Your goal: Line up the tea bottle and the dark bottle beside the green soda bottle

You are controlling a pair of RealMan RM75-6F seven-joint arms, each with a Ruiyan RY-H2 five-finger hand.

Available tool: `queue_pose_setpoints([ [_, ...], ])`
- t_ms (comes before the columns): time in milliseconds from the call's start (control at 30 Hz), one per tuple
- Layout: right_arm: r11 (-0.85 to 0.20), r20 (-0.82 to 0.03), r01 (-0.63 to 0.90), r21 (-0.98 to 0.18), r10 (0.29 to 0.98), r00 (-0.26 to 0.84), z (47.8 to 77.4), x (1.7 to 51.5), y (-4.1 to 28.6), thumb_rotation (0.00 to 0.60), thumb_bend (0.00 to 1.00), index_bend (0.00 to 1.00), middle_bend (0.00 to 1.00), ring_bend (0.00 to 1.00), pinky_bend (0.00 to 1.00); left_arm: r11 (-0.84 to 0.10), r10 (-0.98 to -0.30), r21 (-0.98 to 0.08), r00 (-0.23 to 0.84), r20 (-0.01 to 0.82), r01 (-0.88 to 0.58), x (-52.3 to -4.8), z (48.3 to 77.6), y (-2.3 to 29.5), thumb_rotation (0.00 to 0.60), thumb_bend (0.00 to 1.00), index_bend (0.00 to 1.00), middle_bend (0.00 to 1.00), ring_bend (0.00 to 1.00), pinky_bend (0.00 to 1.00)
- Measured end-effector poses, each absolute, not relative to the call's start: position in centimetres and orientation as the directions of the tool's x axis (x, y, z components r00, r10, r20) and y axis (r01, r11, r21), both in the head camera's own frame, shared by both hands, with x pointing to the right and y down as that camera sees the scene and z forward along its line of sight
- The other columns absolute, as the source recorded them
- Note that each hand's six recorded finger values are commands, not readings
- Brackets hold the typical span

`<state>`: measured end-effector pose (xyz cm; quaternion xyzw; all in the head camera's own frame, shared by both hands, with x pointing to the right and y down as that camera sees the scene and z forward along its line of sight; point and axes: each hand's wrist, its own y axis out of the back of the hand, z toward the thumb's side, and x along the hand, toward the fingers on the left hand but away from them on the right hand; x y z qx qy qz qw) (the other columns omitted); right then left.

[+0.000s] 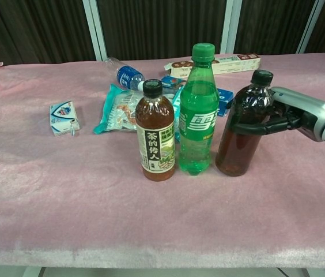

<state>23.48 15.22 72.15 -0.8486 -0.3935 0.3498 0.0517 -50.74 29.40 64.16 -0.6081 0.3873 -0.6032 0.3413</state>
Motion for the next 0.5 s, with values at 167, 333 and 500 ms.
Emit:
queue_pose_setpoints([
  [167,-0.697,-0.557,0.623,-0.356,0.693,0.457,72.0,23.4,15.4,0.600,0.30,0.16,0.39,0.38,0.52,-0.468,-0.882,-0.882,-0.027,0.470,-0.061,-50.7,64.2,29.4,0.600,0.30,0.00,0.07,0.00,0.00],
  [333,-0.689,-0.538,0.623,-0.369,0.706,0.461,71.6,23.5,15.4,0.600,0.30,0.05,0.35,0.35,0.51,-0.466,-0.883,-0.883,-0.026,0.468,-0.061,-50.7,64.1,29.4,0.600,0.30,0.00,0.07,0.00,0.00],
  [500,-0.669,-0.501,0.625,-0.402,0.732,0.461,70.3,24.2,15.1,0.600,0.30,0.00,0.27,0.29,0.49,-0.462,-0.885,-0.885,-0.026,0.464,-0.060,-50.7,64.0,29.4,0.600,0.30,0.00,0.07,0.00,0.00],
])
